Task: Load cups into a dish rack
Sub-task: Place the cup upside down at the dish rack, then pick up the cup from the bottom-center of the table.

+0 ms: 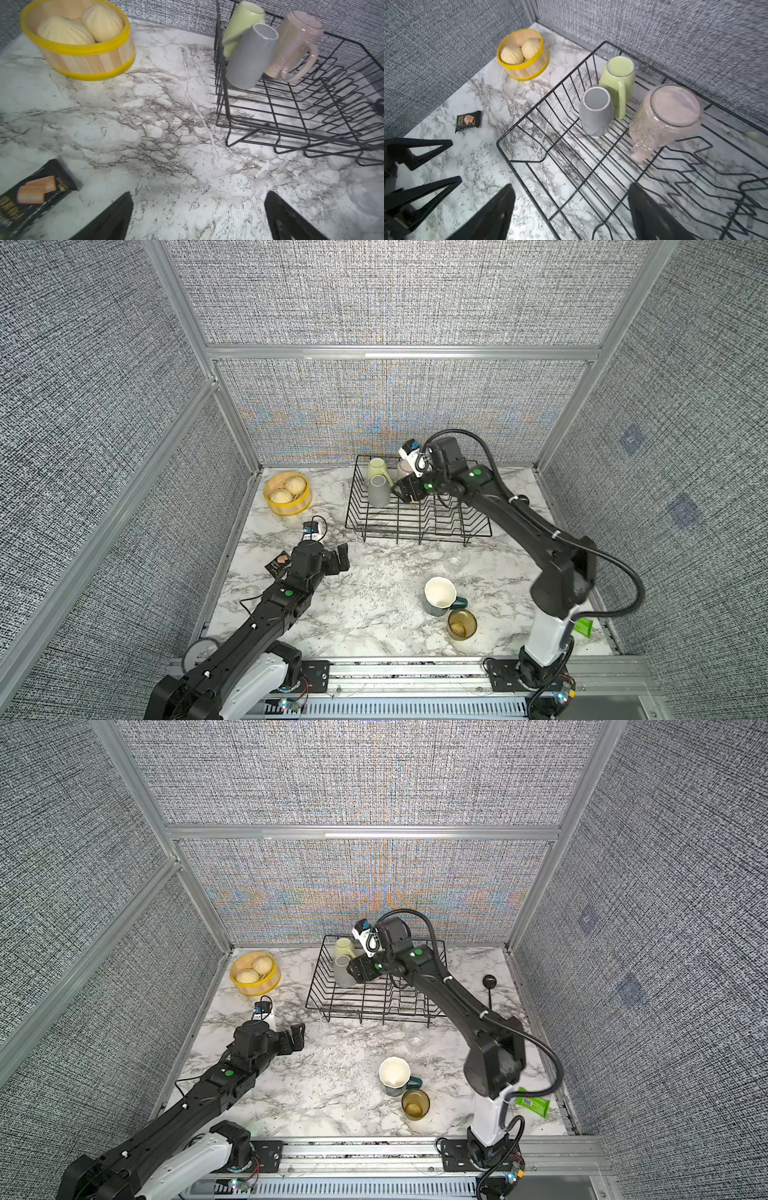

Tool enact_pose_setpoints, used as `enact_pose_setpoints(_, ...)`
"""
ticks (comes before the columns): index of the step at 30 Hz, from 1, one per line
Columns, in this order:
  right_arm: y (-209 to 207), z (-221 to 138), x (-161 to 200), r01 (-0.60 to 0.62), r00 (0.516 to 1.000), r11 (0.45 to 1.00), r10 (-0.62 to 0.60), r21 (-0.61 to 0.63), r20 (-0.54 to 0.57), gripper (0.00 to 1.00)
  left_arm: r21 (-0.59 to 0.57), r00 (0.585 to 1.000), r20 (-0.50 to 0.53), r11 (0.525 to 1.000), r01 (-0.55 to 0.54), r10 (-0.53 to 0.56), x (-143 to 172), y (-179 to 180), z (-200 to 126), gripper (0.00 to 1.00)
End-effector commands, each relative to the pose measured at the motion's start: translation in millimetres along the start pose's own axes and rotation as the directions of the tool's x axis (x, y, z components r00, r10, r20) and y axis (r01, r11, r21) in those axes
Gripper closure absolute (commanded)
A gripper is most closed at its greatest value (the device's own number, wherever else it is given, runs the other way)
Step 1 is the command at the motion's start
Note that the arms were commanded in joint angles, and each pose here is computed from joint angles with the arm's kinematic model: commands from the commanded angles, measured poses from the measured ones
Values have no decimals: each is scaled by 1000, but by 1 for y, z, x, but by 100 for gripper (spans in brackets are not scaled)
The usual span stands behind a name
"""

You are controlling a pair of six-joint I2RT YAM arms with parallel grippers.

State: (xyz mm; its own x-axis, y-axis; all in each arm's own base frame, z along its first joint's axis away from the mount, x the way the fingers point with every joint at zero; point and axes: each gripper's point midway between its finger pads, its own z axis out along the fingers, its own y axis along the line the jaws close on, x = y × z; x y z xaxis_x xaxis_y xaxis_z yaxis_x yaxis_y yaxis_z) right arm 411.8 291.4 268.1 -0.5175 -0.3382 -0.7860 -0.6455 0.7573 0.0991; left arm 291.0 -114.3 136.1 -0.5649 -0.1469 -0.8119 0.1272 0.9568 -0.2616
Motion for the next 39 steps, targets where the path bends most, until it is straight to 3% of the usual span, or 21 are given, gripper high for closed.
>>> enact_pose_setpoints(1,-18,-27,14,-2,998,991,-7,134,66,12,142,1000,-5,990,10,-10,-2,-26,-1,2)
enact_pose_setpoints(8,-64,-83,92,-117,986,924,65,365,151,2,227,998,-32,973,-44,52,5,-57,-18,4)
enact_pose_setpoints(9,-74,-84,117,-144,986,905,99,401,131,1,244,997,-34,968,-56,66,7,-63,-21,4)
enact_pose_setpoints(14,-123,-112,164,-300,954,766,231,568,192,1,306,989,-71,947,-100,127,17,-89,-29,4)
enact_pose_setpoints(20,-162,-137,215,-514,857,620,393,593,333,1,442,966,-106,881,-166,236,37,-132,-39,4)
enact_pose_setpoints(26,-171,-133,250,-619,784,577,488,532,384,1,561,921,-129,793,-238,368,66,-174,-47,4)
enact_pose_setpoints(29,-170,-125,262,-635,771,568,515,524,375,1,679,874,-140,688,-257,465,87,-203,-58,3)
enact_pose_setpoints(31,-171,-127,265,-643,761,547,532,535,371,1,722,843,-164,644,-251,513,98,-217,-61,3)
enact_pose_setpoints(33,-171,-126,261,-631,773,563,520,534,364,1,741,824,-183,626,-243,537,105,-227,-61,3)
enact_pose_setpoints(36,-171,-127,261,-629,774,564,518,534,364,2,756,829,-183,614,-225,529,109,-237,-59,2)
enact_pose_setpoints(39,-170,-131,262,-636,770,560,507,531,387,1,714,832,-209,661,-230,515,106,-238,-47,2)
